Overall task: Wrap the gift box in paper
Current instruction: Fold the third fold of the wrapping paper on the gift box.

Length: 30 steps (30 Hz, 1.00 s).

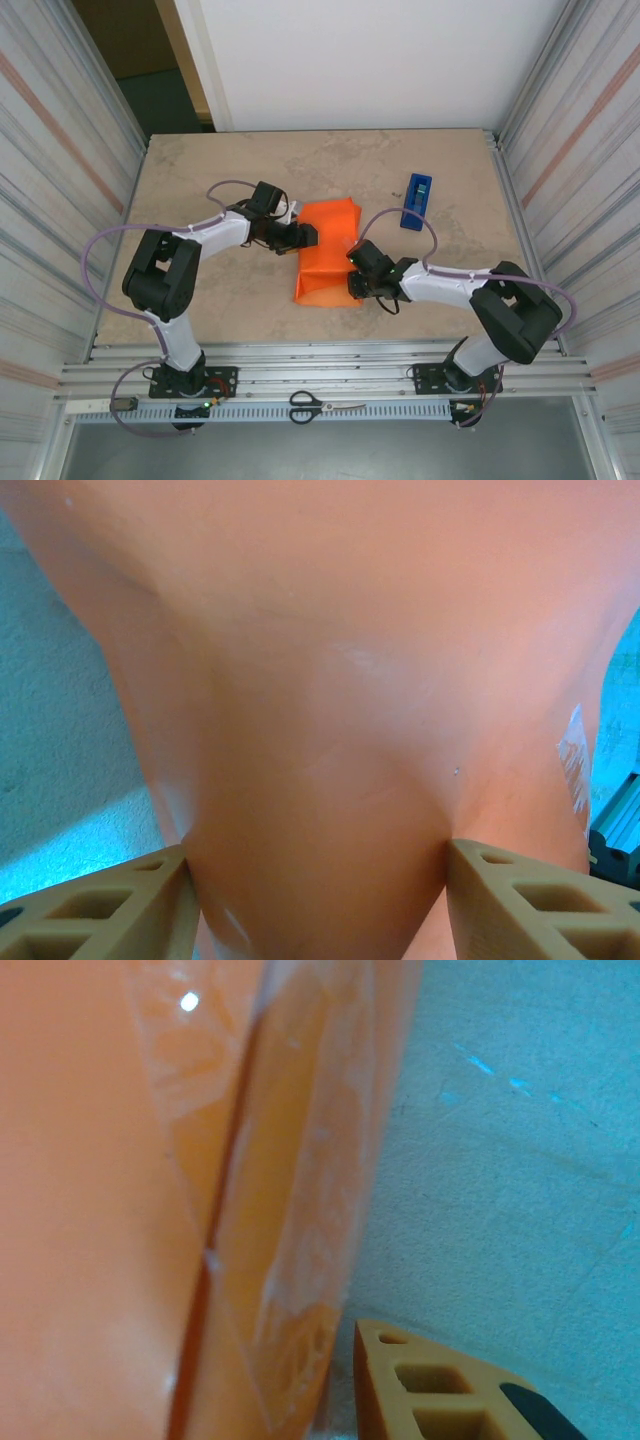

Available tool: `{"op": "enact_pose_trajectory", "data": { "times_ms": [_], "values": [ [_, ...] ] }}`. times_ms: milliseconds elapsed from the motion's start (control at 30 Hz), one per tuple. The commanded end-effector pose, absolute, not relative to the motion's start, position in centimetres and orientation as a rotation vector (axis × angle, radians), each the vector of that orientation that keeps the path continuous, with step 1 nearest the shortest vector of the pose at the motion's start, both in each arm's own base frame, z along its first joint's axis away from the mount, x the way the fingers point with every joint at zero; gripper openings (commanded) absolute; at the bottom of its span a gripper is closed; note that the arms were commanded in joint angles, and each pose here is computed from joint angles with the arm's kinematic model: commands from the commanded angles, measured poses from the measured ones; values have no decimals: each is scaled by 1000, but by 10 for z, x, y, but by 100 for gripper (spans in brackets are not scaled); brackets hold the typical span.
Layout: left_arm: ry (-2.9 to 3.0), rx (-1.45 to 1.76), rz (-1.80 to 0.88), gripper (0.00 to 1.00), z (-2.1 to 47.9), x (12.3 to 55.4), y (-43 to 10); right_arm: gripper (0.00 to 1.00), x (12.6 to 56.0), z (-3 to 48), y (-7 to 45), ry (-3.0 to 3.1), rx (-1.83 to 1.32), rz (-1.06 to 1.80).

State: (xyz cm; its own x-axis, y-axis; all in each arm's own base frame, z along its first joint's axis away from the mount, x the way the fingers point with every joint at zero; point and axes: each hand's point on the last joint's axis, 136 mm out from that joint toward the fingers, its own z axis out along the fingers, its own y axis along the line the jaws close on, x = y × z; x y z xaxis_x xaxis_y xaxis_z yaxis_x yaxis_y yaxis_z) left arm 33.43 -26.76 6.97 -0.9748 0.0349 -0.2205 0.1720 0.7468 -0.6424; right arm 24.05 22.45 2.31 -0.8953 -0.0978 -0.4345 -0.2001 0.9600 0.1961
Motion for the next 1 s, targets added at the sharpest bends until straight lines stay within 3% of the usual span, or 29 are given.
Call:
{"op": "enact_pose_trajectory", "data": {
  "times_ms": [0,300,633,967],
  "values": [
    [2793,170,-1035,61,60,328,-266,27,241,25,223,2687,-154,300],
    [2788,173,-1038,60,61,328,-267,42,227,46,229,2596,-302,431],
    [2784,171,-1049,56,60,329,-268,30,244,39,228,2622,-230,379],
    [2792,167,-1032,55,59,328,-266,29,241,14,220,2695,-168,281]
  ]
}}
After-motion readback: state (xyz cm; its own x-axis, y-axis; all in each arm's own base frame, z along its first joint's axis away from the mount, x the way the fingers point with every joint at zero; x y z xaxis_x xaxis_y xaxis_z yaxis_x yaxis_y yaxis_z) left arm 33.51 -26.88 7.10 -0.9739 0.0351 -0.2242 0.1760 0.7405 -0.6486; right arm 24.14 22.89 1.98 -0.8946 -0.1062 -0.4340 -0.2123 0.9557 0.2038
